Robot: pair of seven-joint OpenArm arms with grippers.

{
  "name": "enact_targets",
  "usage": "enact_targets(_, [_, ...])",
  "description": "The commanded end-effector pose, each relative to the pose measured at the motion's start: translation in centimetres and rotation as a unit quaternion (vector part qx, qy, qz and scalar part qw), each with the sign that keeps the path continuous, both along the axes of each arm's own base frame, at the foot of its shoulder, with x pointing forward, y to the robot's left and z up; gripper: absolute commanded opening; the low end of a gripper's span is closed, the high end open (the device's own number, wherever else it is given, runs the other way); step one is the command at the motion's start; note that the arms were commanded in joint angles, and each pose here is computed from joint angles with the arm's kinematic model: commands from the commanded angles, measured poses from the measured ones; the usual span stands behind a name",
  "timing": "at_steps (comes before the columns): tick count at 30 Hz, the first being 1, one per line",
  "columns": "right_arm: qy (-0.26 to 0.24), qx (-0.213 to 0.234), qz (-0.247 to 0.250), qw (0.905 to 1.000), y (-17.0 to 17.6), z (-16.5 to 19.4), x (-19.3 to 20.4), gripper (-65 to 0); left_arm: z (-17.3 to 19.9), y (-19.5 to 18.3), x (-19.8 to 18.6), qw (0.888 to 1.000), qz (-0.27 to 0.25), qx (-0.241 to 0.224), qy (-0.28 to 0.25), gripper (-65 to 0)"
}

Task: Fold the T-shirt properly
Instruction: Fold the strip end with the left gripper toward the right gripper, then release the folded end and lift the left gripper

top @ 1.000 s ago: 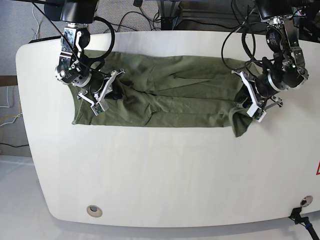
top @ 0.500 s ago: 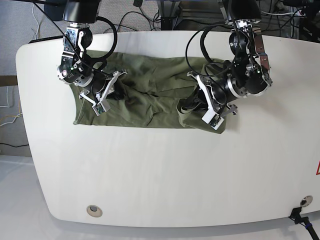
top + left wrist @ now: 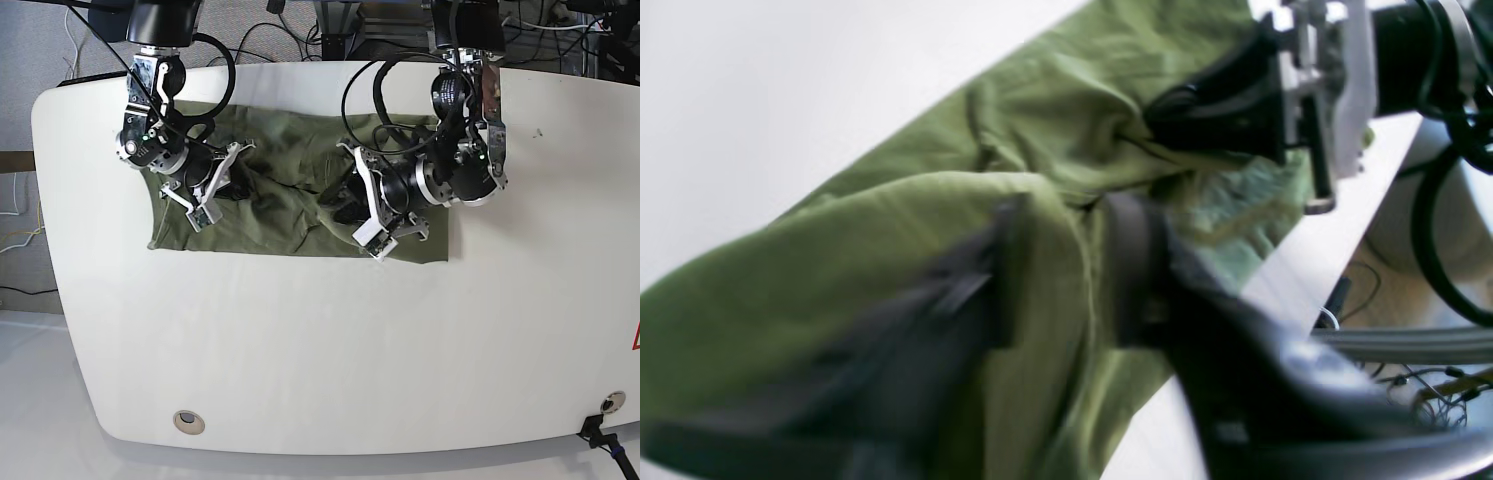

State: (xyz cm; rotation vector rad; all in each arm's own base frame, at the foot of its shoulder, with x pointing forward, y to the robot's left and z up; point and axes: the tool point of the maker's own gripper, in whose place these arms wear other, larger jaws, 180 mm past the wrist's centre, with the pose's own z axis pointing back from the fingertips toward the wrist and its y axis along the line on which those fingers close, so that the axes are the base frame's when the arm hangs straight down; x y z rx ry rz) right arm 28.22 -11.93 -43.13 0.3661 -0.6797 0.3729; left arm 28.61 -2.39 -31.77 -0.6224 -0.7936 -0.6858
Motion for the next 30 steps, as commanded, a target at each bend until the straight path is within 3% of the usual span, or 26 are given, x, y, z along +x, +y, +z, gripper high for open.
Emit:
enact_targets(1, [0.048,-0.046,0.024,0.9975,-0.3,-1.9,-1.8,-65.0,1.9,-0.7,0.8,0.999,0.001,-0.026,-0.022,-34.8])
enact_targets(3, [0.048,-0.046,0.031,0.9973,0.2,-1.9,-1.9,-65.0,2.0,-1.4,0.6,0.999,-0.003,-0.029,-0.018,-31.3])
enact_targets(6, [0.049,-0.045,0.038,0.997,0.6,-2.0,-2.0,-65.0,2.7,-3.6,-0.4,0.998,-0.037,-0.035,-0.026,-31.3])
enact_targets(10, [0.048,-0.044,0.041,0.997,0.8,-2.0,-2.0,-65.0,4.6,-3.3,-0.2,0.997,-0.038,-0.028,-0.063,-31.4])
enact_targets(14, [0.048,-0.044,0.039,0.9971,0.7,-1.9,-1.9,-65.0,3.7,2.3,2.5,0.994,0.006,0.053,-0.097,-31.4])
enact_targets(19, [0.048,-0.045,0.038,0.9971,0.5,-1.9,-1.9,-65.0,3.5,6.9,4.3,0.978,0.032,0.123,-0.164,-31.5])
enact_targets(26, [0.048,-0.045,0.038,0.9971,0.6,-1.9,-1.9,-65.0,-1.8,8.7,4.3,0.982,0.04,0.156,-0.094,-31.5])
enact_targets(30, [0.048,-0.045,0.038,0.9971,0.5,-1.9,-1.9,-65.0,-4.4,7.3,4.2,0.988,0.037,0.128,-0.071,-31.5])
